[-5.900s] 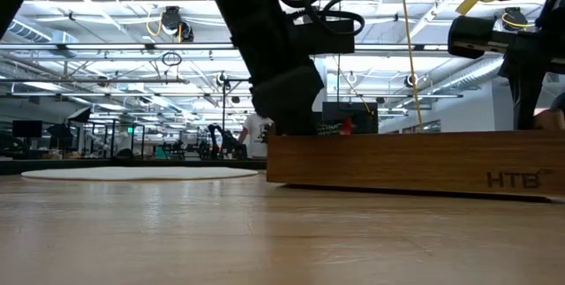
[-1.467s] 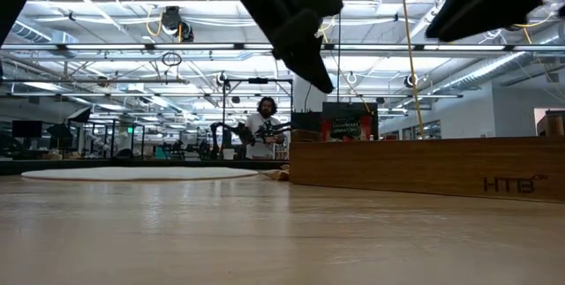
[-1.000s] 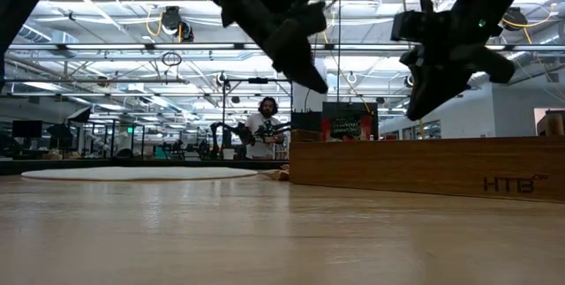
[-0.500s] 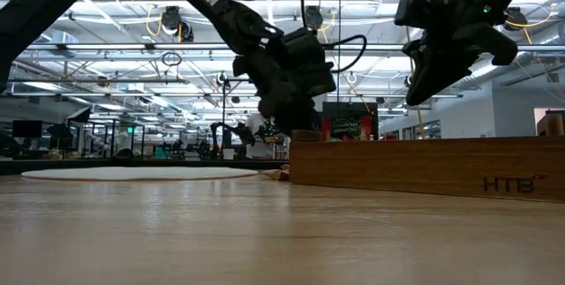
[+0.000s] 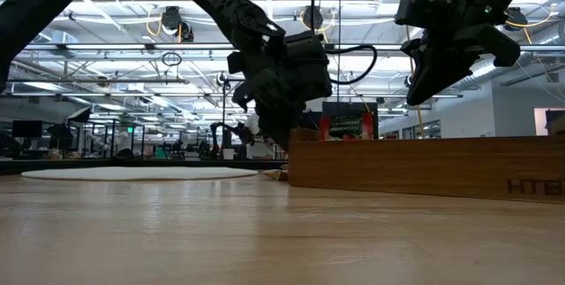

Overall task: Pick & Place Tea
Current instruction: Adjust the wooden organizer

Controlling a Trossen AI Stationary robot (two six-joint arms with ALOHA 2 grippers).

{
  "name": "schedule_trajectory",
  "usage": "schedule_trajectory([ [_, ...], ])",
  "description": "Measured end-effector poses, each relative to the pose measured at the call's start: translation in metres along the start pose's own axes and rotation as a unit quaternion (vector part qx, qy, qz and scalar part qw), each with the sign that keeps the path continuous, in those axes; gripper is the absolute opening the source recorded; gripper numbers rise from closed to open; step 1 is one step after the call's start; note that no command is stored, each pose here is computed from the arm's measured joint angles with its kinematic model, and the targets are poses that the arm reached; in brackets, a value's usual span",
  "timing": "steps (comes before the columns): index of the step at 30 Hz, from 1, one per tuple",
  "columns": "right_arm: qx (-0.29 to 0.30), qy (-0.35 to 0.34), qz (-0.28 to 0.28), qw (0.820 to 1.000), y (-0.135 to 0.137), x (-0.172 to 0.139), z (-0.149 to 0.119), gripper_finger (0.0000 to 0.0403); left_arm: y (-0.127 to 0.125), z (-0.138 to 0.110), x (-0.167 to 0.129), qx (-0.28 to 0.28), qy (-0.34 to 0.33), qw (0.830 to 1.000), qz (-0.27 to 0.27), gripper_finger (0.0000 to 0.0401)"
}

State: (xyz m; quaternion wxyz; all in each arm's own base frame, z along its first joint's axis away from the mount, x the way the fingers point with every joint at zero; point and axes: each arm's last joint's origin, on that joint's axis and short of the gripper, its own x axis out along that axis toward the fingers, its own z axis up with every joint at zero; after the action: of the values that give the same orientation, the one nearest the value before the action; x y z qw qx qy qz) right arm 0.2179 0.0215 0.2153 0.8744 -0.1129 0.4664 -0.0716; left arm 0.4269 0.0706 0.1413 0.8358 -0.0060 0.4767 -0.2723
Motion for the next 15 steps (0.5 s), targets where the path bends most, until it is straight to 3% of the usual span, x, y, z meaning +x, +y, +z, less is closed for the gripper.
schedule_trajectory([
  [4, -0.001, 0.004, 0.000, 1.000, 0.000, 0.000, -0.001, 0.0001, -0.012, 0.001, 0.007, 0.011, 0.028, 1.000, -0.006, 0.0037],
  [8, -0.001, 0.005, 0.000, 1.000, 0.000, 0.000, -0.001, 0.0001, -0.007, 0.000, 0.006, 0.024, 0.062, 0.995, 0.068, 0.0037],
  [13, 0.000, 0.005, 0.001, 1.000, 0.000, 0.000, -0.001, 0.0001, 0.012, 0.005, -0.003, 0.046, 0.007, 0.993, 0.108, 0.0037],
  [15, -0.001, 0.007, 0.001, 1.000, 0.000, 0.000, -0.001, 0.0001, 0.016, 0.004, -0.006, 0.048, -0.007, 0.994, 0.101, 0.0037],
])
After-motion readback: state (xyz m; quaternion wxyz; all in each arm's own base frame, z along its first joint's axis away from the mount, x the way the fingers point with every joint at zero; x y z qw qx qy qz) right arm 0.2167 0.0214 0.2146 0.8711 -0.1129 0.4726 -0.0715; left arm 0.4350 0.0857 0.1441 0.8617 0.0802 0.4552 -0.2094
